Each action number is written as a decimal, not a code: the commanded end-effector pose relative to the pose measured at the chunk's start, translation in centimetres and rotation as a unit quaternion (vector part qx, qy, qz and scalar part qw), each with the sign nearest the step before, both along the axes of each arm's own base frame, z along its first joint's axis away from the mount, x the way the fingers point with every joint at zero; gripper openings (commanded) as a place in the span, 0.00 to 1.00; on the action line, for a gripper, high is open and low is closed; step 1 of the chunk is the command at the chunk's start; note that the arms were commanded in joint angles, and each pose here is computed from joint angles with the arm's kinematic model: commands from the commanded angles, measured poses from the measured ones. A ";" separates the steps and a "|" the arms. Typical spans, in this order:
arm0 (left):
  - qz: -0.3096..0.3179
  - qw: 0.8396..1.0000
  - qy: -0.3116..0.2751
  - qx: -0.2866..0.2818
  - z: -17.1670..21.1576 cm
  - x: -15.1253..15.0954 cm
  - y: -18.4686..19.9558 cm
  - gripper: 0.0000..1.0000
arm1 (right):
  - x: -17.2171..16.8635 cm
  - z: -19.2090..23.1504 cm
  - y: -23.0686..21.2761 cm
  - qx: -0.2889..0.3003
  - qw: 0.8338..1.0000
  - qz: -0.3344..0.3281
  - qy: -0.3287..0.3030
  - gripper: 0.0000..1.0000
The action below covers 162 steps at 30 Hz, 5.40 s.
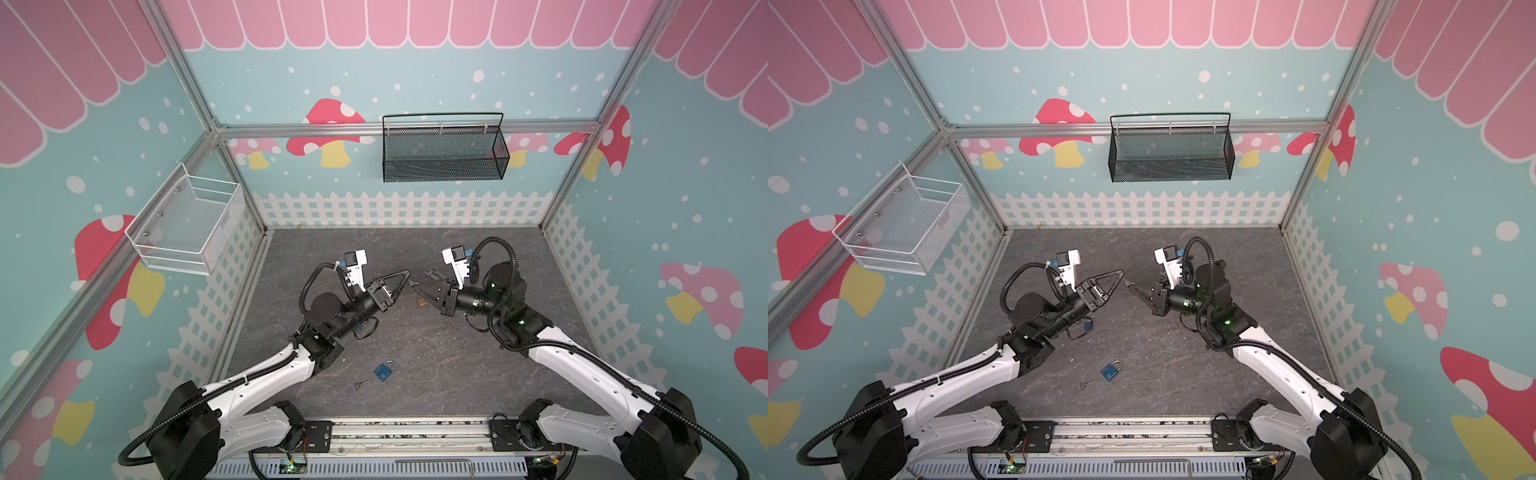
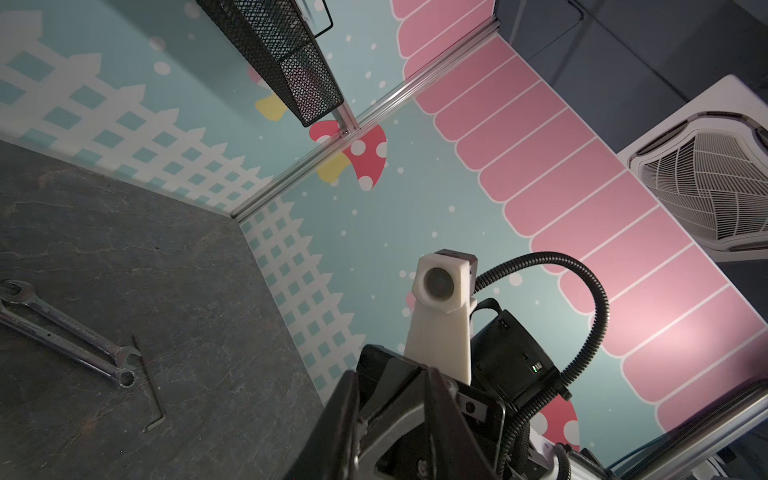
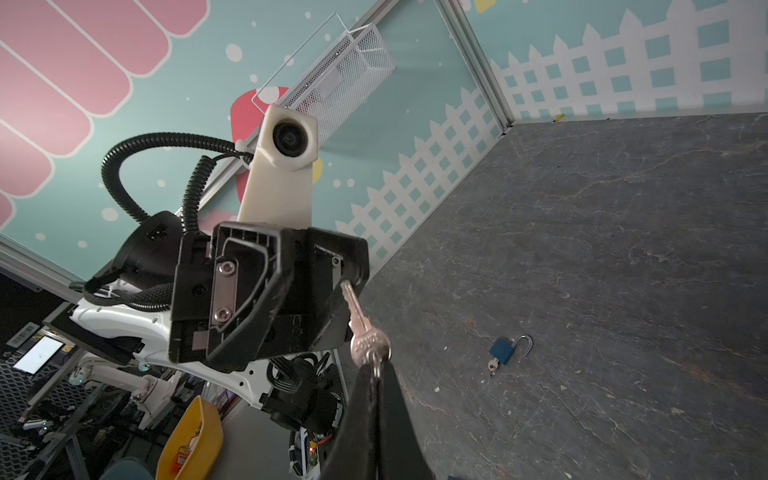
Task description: Unlock with the key
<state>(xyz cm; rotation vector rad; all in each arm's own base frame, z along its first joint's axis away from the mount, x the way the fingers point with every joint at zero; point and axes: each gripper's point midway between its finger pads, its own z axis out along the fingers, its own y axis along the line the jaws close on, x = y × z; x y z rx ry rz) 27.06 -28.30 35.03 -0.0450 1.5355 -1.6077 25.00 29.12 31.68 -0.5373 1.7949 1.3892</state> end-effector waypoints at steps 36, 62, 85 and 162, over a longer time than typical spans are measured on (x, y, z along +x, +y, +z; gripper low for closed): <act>0.044 0.983 0.136 0.114 -4.9 3.1 -0.9 0.12 | 1.2 -1.5 0.8 -0.165 0.978 -0.047 -0.114 0.00; 0.012 0.998 0.030 0.060 -1.2 1.9 -1.6 0.00 | 0.1 1.3 -0.5 -0.145 0.979 -0.063 -0.130 0.21; -0.030 0.999 -0.033 -0.001 1.5 1.1 -2.9 0.00 | -0.6 4.3 -2.1 0.054 0.998 0.020 0.015 0.37; -0.066 0.992 -0.010 0.109 -0.8 -1.5 -1.2 0.41 | -1.9 1.2 -1.1 -0.007 0.993 0.116 -0.020 0.00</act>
